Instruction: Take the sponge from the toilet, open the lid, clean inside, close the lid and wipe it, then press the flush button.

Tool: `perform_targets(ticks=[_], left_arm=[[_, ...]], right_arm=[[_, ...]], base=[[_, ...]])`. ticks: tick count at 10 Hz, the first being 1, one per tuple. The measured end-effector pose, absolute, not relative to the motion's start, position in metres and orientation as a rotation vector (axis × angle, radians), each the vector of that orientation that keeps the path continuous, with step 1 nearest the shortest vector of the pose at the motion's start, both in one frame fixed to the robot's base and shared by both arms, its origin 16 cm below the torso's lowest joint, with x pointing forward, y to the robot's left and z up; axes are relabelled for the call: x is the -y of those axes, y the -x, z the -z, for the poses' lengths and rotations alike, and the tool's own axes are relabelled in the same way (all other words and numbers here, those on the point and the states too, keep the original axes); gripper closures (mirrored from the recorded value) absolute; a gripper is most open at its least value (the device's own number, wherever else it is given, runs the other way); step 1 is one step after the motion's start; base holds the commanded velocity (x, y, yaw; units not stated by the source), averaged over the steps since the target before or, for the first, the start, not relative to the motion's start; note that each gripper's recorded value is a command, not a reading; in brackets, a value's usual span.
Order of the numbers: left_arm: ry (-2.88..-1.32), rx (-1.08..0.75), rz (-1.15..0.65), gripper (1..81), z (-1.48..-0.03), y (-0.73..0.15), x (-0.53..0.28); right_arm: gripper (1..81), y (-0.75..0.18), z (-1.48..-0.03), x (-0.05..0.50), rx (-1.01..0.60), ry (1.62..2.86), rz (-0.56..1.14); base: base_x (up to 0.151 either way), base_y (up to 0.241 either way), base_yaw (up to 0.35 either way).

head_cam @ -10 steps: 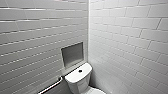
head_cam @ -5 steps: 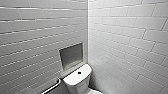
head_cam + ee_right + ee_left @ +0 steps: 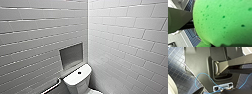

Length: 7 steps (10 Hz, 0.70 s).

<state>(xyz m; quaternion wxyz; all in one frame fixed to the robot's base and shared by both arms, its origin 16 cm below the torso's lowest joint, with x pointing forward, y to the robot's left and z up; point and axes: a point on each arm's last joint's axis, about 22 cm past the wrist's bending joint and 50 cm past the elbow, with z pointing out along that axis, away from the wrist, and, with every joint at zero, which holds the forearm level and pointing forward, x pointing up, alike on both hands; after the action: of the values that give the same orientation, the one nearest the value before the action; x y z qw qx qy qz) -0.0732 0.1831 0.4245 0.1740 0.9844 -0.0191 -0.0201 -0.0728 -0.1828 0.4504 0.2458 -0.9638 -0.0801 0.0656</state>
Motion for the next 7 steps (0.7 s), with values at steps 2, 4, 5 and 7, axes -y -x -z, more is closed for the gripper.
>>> perform_targets(ticks=[2,4,5,7], left_arm=[[-2.753,0.051,0.022,1.0,-0.433,0.069,-0.189],[-2.721,0.050,-0.008,1.0,-0.447,0.062,-0.207],[-2.705,0.052,-0.036,1.0,-0.456,0.051,-0.217],[-2.663,0.050,-0.097,1.0,-0.480,0.023,-0.235]], right_arm=[[81.1,0.079,-0.472,0.175,0.184,2.569,-0.157],[81.1,0.085,-0.493,0.181,0.154,2.533,-0.148],[81.1,0.084,-0.499,0.191,0.147,2.533,-0.141],[81.1,0.081,-0.505,0.210,0.134,2.547,-0.119]], base=[[0.000,0.000,0.000],[0.000,0.000,0.000],[0.000,0.000,0.000],[0.000,0.000,0.000]])
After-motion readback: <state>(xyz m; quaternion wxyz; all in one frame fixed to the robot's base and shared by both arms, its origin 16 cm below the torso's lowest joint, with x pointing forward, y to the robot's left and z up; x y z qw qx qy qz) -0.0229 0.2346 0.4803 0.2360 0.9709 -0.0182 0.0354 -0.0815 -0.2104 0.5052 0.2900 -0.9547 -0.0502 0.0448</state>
